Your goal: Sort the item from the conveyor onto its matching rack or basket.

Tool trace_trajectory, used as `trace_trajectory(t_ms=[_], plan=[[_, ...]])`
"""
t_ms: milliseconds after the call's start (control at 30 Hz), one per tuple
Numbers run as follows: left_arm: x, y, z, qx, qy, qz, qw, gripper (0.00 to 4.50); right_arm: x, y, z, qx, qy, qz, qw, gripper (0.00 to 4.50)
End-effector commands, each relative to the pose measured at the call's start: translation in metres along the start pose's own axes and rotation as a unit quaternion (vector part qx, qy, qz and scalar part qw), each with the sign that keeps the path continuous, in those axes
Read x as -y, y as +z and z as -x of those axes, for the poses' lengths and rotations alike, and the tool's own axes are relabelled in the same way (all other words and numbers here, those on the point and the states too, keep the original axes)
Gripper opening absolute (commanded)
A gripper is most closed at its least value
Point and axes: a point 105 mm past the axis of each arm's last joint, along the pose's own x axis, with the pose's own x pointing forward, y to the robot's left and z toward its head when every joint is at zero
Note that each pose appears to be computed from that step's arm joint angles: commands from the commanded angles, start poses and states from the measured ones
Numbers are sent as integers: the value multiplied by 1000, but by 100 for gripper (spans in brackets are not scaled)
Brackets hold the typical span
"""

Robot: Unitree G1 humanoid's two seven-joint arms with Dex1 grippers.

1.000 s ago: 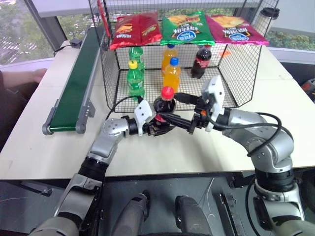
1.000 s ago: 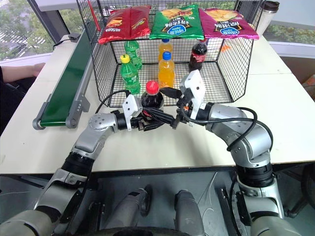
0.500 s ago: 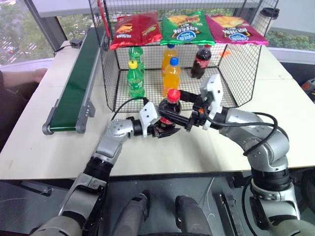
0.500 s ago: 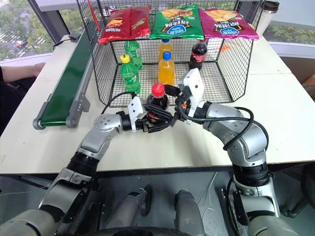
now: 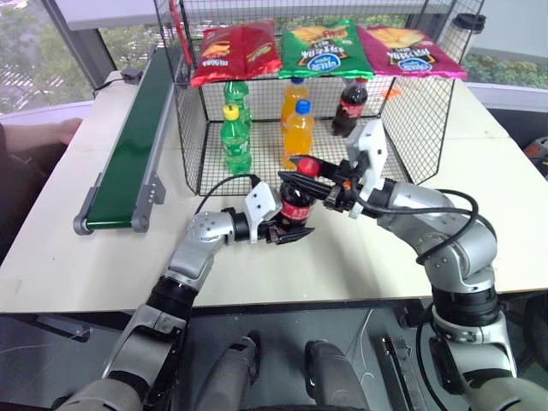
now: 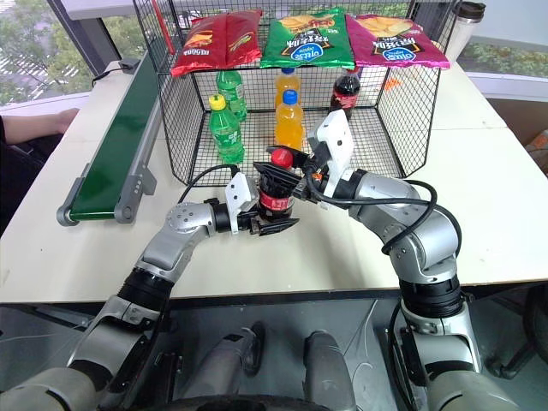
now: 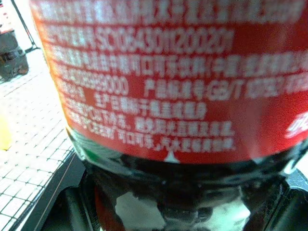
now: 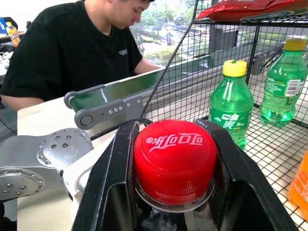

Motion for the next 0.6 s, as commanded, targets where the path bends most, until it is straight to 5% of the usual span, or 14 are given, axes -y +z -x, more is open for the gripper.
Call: trace_trajectory(t_ms=[33,133,233,600], plan=[[0,29,-2,45,-3,-39,998,305,4,12,1,17,-8,17,1000,118],[-1,29,-2,45,0,-44,998,305,7,13,1,17,-19,18,1000,118],[0,29,0,44,-11,-31,998,448,9,13,1,18,-26,20,999,118],[0,21,20,7,4,-35,999,448,35,21,8,28,-95,33,995,118]])
